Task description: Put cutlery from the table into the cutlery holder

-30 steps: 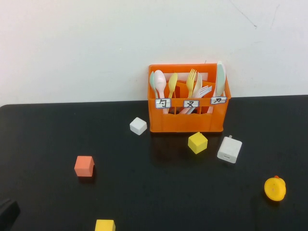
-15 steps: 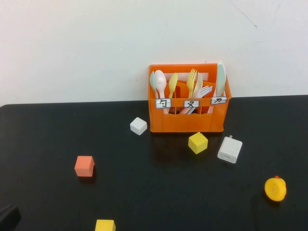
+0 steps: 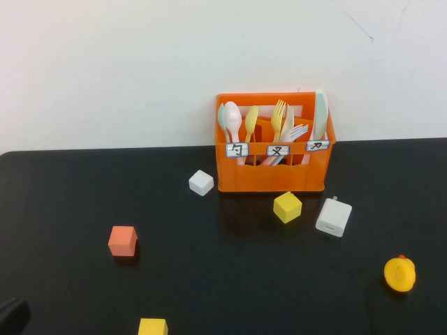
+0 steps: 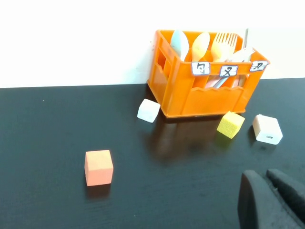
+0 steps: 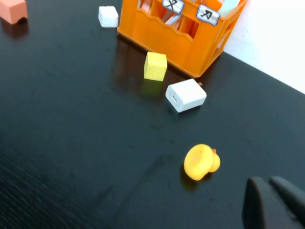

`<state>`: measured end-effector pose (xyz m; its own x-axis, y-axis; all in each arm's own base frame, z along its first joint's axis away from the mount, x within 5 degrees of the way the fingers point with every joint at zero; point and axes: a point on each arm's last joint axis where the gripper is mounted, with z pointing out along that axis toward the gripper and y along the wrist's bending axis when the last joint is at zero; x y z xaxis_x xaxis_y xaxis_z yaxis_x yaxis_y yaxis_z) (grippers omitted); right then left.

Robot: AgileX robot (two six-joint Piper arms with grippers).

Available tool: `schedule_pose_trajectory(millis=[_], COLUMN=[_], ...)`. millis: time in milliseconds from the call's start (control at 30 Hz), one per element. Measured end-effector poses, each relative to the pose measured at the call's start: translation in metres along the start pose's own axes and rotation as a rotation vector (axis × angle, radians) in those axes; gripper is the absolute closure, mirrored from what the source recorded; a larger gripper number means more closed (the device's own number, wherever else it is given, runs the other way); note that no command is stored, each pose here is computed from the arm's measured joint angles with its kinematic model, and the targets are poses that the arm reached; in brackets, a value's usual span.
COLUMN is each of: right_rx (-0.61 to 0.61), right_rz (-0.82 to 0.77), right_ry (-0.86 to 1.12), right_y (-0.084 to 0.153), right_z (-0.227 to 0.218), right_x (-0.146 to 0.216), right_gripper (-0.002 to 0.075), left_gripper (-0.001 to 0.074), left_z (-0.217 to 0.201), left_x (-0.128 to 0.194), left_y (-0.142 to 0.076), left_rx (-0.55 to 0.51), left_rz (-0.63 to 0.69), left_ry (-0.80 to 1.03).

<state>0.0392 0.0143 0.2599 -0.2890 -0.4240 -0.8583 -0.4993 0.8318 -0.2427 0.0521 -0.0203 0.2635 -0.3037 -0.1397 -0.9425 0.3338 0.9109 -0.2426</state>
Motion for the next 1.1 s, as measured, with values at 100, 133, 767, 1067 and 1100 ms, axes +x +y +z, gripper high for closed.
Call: schedule_pose_trajectory(millis=[100,133,767,1067,1100], right_rx=[0.0,0.0,0.0,0.0,0.0], right_rz=[0.0,0.0,0.0,0.001,0.001], right_ry=[0.0,0.0,0.0,0.002,0.002], right_y=[0.0,0.0,0.0,0.0,0.0], right_z=[0.0,0.0,0.0,0.0,0.0], right_x=[0.0,0.0,0.0,0.0,0.0], right_gripper=[0.0727,0.0727,0.0727,0.0727,0.0727], left_gripper=[0.0737,0.0737,0.0737,0.0737,0.0737], left_z=[0.002,0.003,0.014,0.014,0.014], left_x=[0.003,0.005,0.063,0.079,0.079], left_y=[0.001,0.002,0.036,0.039,0.039], left_rx=[-0.002,-0.014,-0.316,-0.363,-0.364], left_rz=[0.0,-0.002,-0.148,-0.149,-0.131], left_ry=[0.002,0.002,-0.242,-0.072,-0.068])
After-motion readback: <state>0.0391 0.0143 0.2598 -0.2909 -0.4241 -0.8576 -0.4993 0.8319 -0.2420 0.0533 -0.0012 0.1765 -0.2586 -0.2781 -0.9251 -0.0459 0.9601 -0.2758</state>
